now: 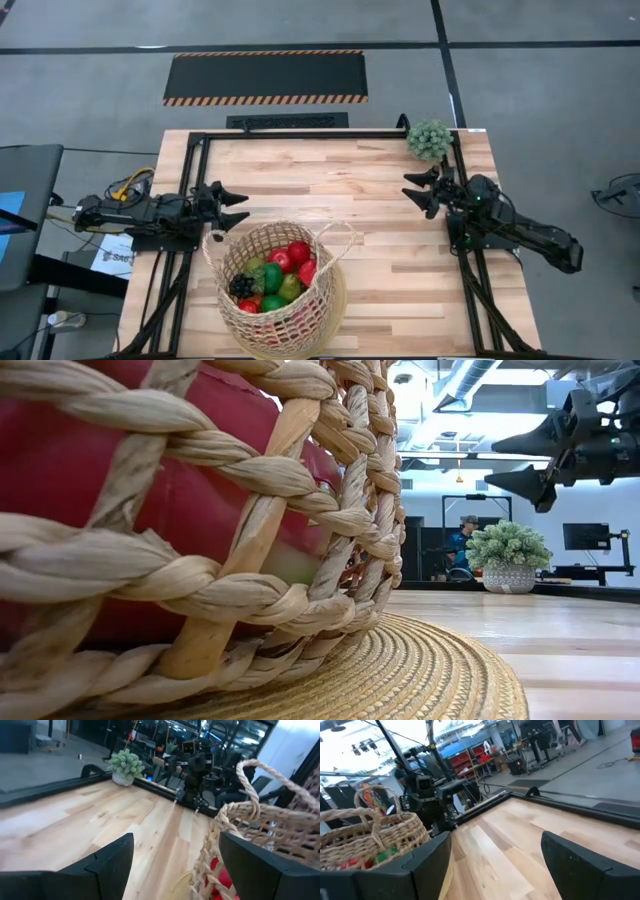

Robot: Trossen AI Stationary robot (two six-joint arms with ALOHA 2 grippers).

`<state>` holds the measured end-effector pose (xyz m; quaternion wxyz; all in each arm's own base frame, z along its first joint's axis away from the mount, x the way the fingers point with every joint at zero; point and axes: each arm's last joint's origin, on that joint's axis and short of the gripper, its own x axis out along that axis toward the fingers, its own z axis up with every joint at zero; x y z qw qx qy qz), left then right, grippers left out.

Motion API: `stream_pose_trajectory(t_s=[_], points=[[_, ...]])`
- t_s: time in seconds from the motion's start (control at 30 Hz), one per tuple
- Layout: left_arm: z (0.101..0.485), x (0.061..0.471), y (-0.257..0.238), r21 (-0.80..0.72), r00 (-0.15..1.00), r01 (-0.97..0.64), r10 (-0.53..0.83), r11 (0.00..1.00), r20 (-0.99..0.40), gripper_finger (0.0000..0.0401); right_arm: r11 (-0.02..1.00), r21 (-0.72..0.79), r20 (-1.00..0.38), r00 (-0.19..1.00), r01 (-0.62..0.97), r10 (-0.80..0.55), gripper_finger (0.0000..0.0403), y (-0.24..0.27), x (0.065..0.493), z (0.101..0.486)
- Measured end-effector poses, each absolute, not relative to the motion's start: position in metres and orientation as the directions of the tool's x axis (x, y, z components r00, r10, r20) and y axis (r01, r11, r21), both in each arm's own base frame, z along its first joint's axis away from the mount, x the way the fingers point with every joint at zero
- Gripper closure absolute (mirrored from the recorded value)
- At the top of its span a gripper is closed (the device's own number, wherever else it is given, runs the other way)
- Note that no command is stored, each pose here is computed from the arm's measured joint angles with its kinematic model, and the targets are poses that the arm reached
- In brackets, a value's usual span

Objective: Build produce basket
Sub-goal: Return to Home Position

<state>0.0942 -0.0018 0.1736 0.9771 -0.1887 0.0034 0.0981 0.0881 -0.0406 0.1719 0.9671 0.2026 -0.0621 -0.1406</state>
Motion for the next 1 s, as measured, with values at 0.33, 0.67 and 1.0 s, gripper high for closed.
stream_pose_trajectory(t_s=[0.33,0.67,1.0], points=[[0.1734,0.0942,-0.0018,-0.336,0.981,-0.194,0.190,0.922,-0.046,0.0123,0.873,0.415,0.042,0.953,0.256,-0.299,0.0076,-0.0410,0.0889,0.1700],[0.1733,0.0942,-0.0018,-0.335,0.981,-0.195,0.190,0.922,-0.046,0.0123,0.872,0.416,0.037,0.954,0.257,-0.299,0.0076,-0.0410,0.0890,0.1695],[0.1733,0.0942,-0.0018,-0.331,0.981,-0.195,0.190,0.923,-0.047,0.0123,0.872,0.417,0.034,0.954,0.258,-0.299,0.0076,-0.0410,0.0890,0.1690]])
